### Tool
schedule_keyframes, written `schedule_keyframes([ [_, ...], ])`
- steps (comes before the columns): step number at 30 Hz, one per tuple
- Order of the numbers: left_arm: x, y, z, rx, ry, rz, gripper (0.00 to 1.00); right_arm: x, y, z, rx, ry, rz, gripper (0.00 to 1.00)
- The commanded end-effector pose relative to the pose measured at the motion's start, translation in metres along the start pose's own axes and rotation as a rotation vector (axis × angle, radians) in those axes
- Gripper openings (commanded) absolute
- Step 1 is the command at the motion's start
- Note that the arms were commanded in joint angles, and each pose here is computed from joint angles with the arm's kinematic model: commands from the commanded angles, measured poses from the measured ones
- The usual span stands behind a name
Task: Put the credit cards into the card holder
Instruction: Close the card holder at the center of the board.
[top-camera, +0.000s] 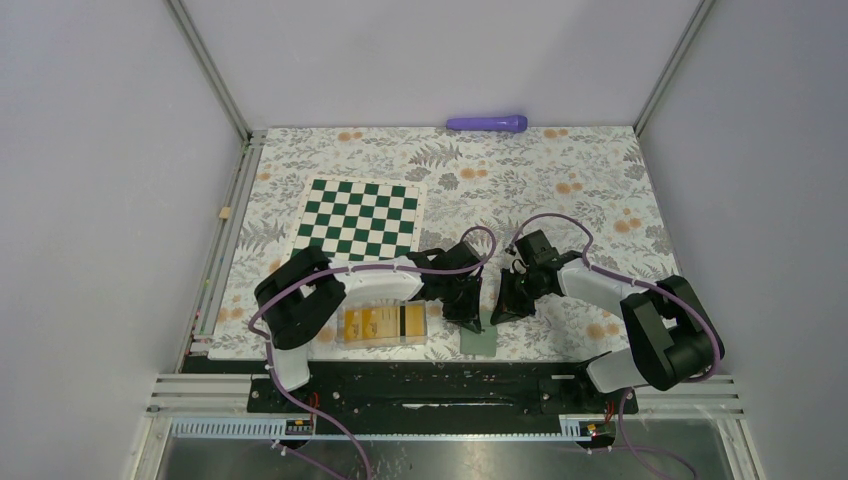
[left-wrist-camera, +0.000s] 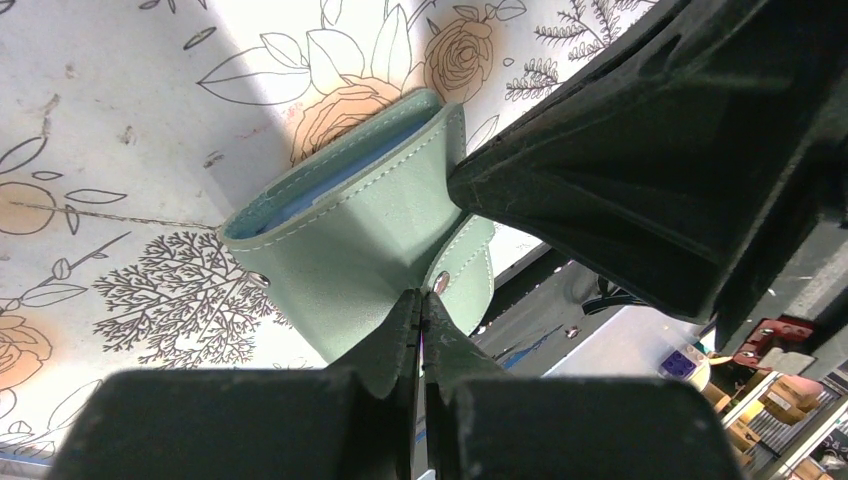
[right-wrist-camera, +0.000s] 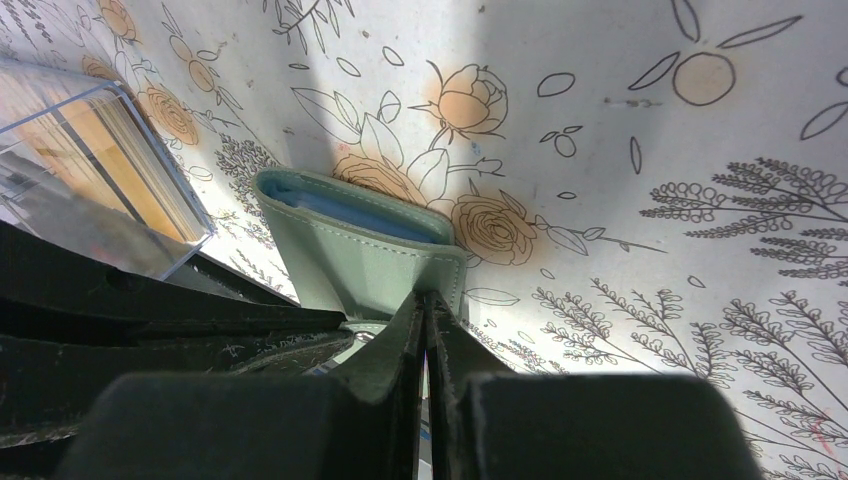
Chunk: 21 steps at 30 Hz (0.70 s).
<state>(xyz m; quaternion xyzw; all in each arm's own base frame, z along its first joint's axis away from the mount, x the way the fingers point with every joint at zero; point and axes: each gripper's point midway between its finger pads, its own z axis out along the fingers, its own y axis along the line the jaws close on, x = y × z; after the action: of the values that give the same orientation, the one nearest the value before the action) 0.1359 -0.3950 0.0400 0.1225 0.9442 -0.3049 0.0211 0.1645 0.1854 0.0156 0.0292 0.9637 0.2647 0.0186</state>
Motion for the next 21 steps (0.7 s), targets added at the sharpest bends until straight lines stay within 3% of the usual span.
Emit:
schedule_keyframes([
  [1,-0.005,-0.019,-0.011,0.059,-0.035,0.036,0.0,-0.002,-0.012,0.004,0.058,-0.006,-0.011,0.06],
  [21,-0.007,-0.034,0.0,0.148,-0.015,0.033,0.0,-0.001,-0.003,0.004,0.015,-0.001,-0.027,0.07],
])
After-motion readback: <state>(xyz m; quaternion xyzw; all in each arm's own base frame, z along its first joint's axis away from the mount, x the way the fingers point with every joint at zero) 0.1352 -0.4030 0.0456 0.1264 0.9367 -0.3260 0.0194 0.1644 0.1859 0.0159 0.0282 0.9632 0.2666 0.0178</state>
